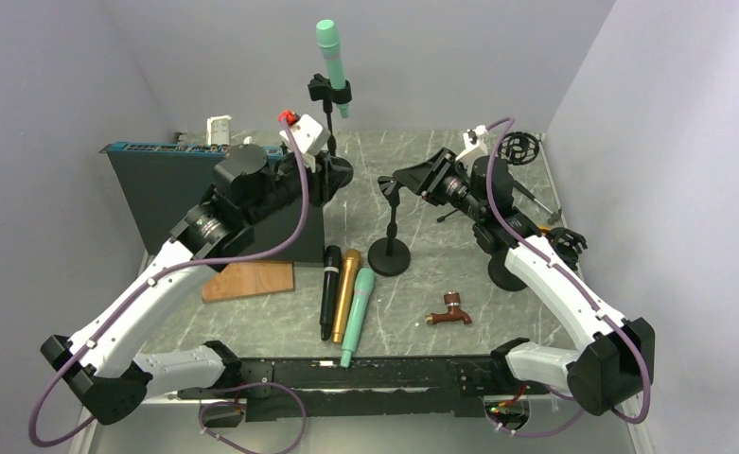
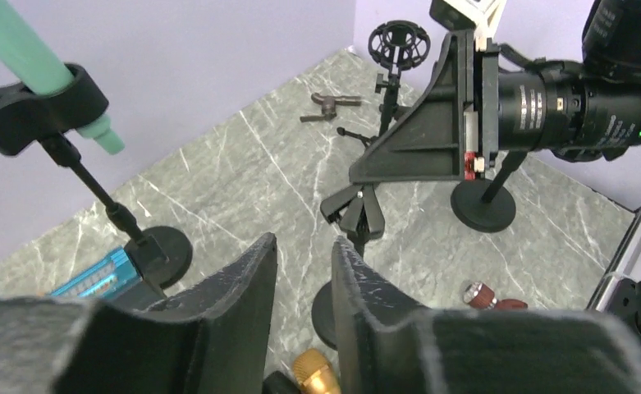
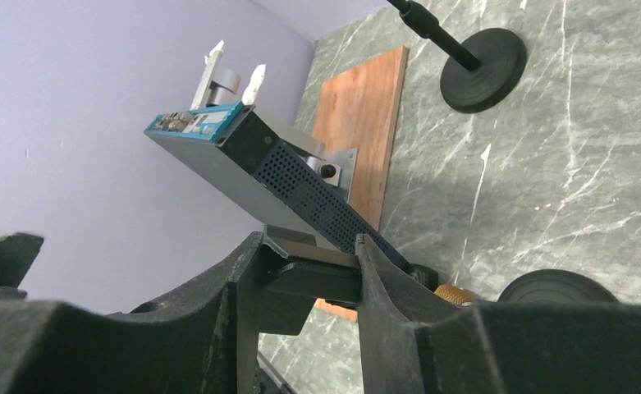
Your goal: Remove the microphone from the stand
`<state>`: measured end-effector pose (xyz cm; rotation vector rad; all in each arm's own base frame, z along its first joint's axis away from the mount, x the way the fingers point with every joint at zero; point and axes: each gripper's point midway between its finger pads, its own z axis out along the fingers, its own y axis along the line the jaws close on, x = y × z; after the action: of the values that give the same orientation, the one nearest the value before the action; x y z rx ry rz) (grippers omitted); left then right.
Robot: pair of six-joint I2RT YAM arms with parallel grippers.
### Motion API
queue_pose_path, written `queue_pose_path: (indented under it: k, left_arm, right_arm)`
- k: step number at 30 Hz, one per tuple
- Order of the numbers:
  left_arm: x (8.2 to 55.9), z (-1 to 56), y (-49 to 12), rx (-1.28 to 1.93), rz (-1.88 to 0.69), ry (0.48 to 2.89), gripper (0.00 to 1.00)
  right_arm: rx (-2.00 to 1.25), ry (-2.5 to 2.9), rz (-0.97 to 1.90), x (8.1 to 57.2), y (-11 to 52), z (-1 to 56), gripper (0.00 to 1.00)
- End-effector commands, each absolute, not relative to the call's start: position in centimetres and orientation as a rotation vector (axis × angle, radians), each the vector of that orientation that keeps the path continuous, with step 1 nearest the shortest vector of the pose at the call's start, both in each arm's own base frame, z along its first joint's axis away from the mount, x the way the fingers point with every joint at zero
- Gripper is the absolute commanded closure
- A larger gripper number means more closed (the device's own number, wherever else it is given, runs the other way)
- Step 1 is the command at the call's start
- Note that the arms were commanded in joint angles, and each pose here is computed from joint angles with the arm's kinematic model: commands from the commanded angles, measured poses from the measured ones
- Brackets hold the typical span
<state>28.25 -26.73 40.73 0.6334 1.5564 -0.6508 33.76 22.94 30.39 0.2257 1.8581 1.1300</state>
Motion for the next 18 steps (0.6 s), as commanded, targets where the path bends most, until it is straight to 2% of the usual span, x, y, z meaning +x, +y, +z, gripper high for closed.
queue_pose_path:
  k: [1, 2, 4, 5, 6, 18]
  left_arm:
    - [28.6, 40.3, -25.8, 0.671, -0.562, 1.498, 0.54]
    - [28.5, 40.0, -25.7, 0.677, -0.557, 1.495, 0.39]
    - [28.3, 39.6, -25.7, 0.698, -0.555, 1.484, 0.19]
    - [28.2, 39.4, -25.7, 0.704, -0.554, 1.485, 0.05]
    - [28.2, 39.2, -25.7, 0.706, -0.552, 1.487, 0.02]
    - [28.6, 39.6, -23.2, 0.609, -0.456, 1.487, 0.01]
  right_arm:
    - [0.215, 1.876, 1.001, 34.8, 21.3, 29.3, 1.00]
    - [0.213, 1.871, 0.998, 35.0, 21.2, 29.6, 1.00]
    - [0.220, 1.861, 0.984, 35.6, 21.0, 30.1, 1.00]
    - [0.225, 1.858, 0.977, 36.0, 20.9, 30.2, 1.00]
    - [0.230, 1.852, 0.970, 36.3, 20.8, 30.5, 1.00]
    - [0.300, 1.752, 0.948, 43.9, 18.4, 33.5, 1.00]
